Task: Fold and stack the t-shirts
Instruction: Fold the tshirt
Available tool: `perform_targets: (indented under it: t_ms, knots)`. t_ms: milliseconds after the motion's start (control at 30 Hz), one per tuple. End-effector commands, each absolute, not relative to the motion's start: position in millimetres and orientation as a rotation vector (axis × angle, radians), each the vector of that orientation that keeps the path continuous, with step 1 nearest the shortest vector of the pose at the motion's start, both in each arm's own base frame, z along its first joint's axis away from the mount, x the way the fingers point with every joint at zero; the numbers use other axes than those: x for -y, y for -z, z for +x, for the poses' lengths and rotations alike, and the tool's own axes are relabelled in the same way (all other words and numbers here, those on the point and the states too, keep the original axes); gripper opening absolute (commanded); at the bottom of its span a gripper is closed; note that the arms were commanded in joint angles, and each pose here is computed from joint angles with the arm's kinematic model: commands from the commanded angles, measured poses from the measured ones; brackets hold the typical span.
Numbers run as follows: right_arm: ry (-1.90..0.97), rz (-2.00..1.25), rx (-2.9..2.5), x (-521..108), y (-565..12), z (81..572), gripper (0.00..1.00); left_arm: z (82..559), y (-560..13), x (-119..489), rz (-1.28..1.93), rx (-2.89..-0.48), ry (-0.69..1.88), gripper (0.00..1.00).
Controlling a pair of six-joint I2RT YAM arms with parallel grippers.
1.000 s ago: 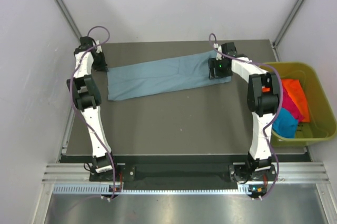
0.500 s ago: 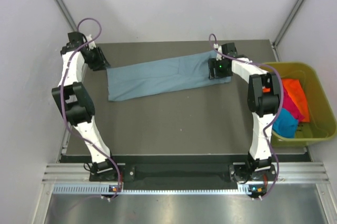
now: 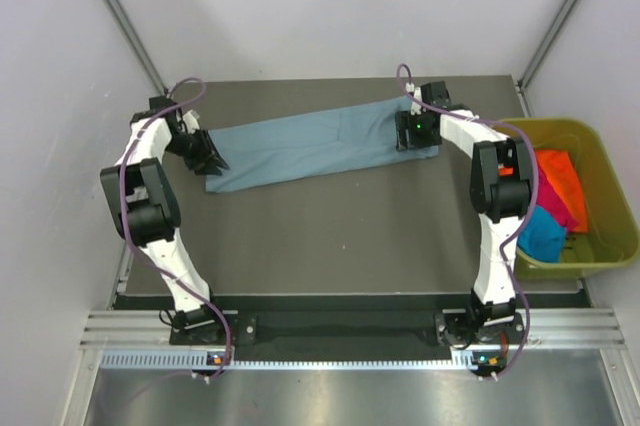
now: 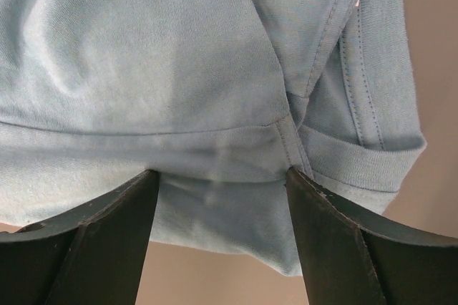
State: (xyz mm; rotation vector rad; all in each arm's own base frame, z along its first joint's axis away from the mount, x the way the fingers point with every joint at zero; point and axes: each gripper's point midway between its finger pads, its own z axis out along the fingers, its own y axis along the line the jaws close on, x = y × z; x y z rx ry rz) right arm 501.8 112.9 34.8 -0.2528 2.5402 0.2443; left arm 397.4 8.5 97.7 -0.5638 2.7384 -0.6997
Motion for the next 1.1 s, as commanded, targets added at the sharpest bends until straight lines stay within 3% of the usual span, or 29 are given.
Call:
perform_targets:
  t_ms: [0, 400, 667, 1067]
  knots:
    - [-0.26, -0.274, -2.525, -117, -39, 501, 0.72, 403, -88, -7, -0.597, -2.744, 0.735, 0.35]
    - [-0.255, -0.269, -2.52, -115, -39, 504, 0.72, 437, -39, -33, -0.604, -2.795, 0.581, 0.32]
    - [-0.256, -0.254, -2.531, -111, -32, 512, 0.73, 424, -25, -31, -0.562, -2.878, 0.466, 0.29]
    - [-0.338, -0.207, -2.486, -121, -35, 564, 0.72, 388, -39, 9, -0.462, -2.93, 0.481, 0.26]
